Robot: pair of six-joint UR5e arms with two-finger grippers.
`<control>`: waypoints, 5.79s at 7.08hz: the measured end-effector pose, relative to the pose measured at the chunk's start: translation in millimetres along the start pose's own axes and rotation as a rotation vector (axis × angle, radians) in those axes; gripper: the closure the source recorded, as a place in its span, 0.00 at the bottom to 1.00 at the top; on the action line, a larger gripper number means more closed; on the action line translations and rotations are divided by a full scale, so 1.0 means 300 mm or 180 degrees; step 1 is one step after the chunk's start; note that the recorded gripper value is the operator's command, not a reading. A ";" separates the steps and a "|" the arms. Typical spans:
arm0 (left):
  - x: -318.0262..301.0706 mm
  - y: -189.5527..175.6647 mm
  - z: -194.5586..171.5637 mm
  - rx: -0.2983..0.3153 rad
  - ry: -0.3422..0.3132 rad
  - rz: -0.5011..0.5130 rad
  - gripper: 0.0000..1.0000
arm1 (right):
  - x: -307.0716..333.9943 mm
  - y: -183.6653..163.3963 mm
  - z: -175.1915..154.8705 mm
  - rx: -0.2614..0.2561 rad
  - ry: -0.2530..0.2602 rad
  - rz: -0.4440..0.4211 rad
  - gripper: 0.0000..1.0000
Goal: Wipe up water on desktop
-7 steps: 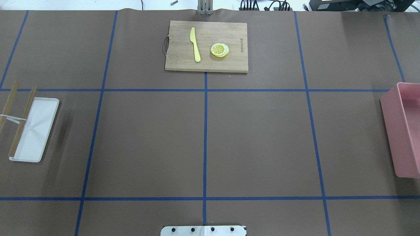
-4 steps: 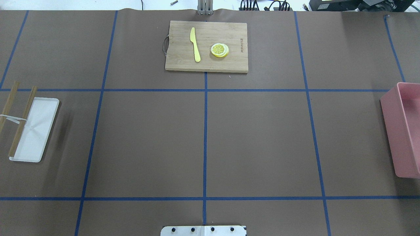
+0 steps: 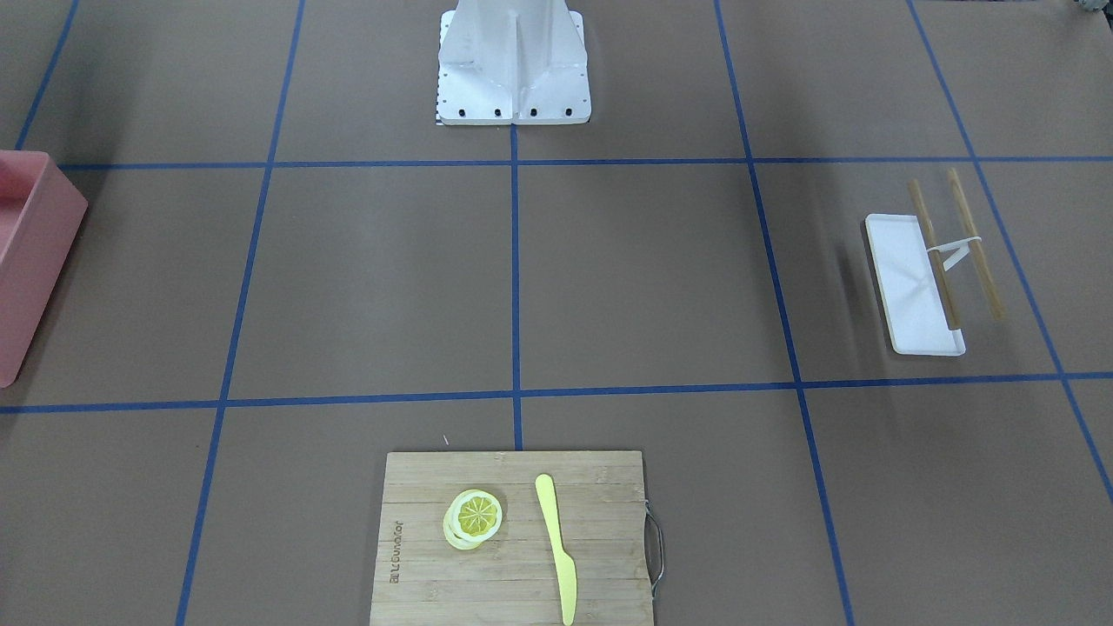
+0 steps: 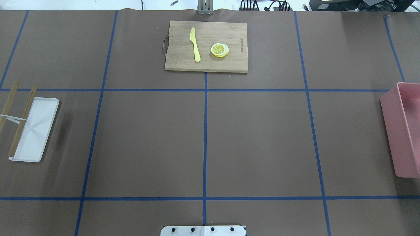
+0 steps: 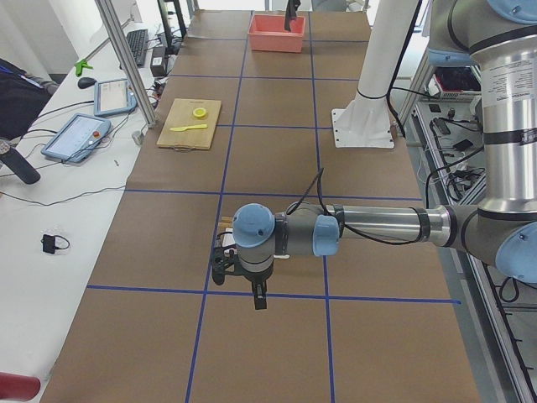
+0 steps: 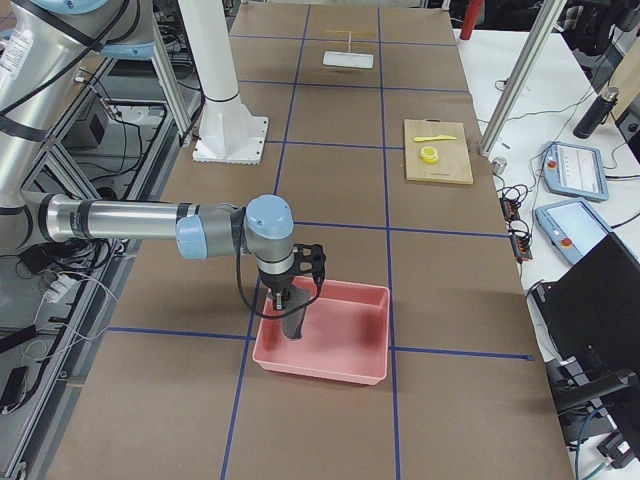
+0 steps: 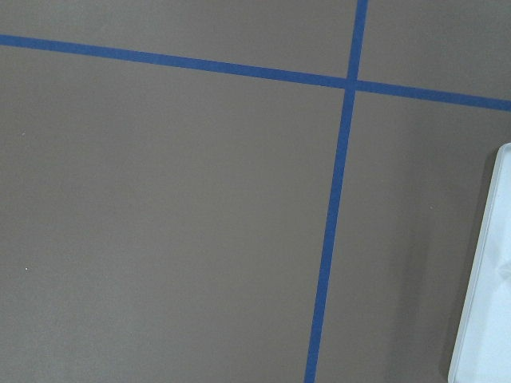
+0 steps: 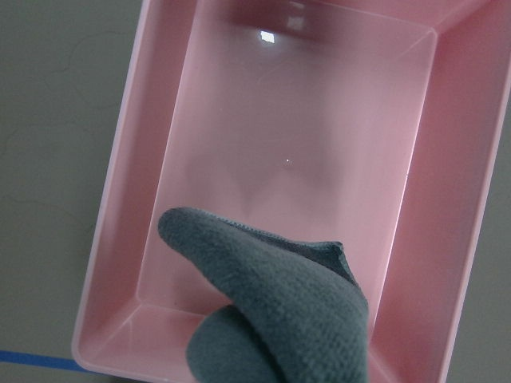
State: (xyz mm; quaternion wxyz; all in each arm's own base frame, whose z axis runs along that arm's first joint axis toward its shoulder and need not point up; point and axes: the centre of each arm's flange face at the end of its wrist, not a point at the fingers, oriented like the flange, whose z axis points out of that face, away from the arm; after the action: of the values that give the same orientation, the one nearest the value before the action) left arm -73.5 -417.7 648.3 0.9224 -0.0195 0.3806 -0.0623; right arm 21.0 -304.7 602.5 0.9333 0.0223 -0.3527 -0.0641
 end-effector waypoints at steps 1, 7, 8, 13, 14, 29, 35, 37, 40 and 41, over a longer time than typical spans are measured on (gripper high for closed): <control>0.000 0.000 0.000 0.0000 0.0000 0.0000 0.02 | -0.004 -0.002 0.006 -0.0015 0.0023 -0.0034 0.00; -0.010 0.003 0.009 -0.0021 -0.0007 -0.0021 0.02 | 0.043 -0.017 0.052 -0.0082 0.0139 -0.0371 0.00; -0.013 0.006 0.012 -0.0027 -0.0008 -0.0028 0.02 | 0.062 -0.036 0.063 -0.0086 0.0236 -0.0361 0.00; -0.017 0.012 0.015 -0.0034 -0.0009 -0.0034 0.02 | 0.231 -0.171 0.044 0.0111 0.0333 -0.0002 0.00; -0.017 0.012 0.015 -0.0034 -0.0009 -0.0034 0.02 | 0.276 -0.234 0.045 0.0152 0.0339 0.0061 0.00; -0.008 0.002 0.019 -0.0030 -0.0008 -0.0005 0.02 | 0.238 -0.387 -0.150 0.0350 0.0112 0.0185 0.00; -0.008 -0.002 0.023 -0.0037 -0.0009 -0.0003 0.02 | 0.235 -0.388 -0.151 0.0356 0.0111 0.0174 0.00; -0.009 -0.001 0.024 -0.0040 -0.0009 -0.0006 0.02 | 0.235 -0.386 -0.150 0.0357 0.0108 0.0174 0.00; -0.010 0.000 0.025 -0.0041 -0.0014 -0.0007 0.02 | 0.238 -0.380 -0.147 0.0351 0.0106 0.0178 0.00; -0.011 0.001 0.025 -0.0043 -0.0015 -0.0009 0.02 | 0.240 -0.373 -0.142 0.0342 0.0105 0.0184 0.00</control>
State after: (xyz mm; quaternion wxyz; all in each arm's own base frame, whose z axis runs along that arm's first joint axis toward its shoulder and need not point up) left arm -70.5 -417.0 656.0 0.9230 -0.0264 0.3789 -0.0610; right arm 91.1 -425.6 607.9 0.9378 0.0632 -0.3408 -0.0177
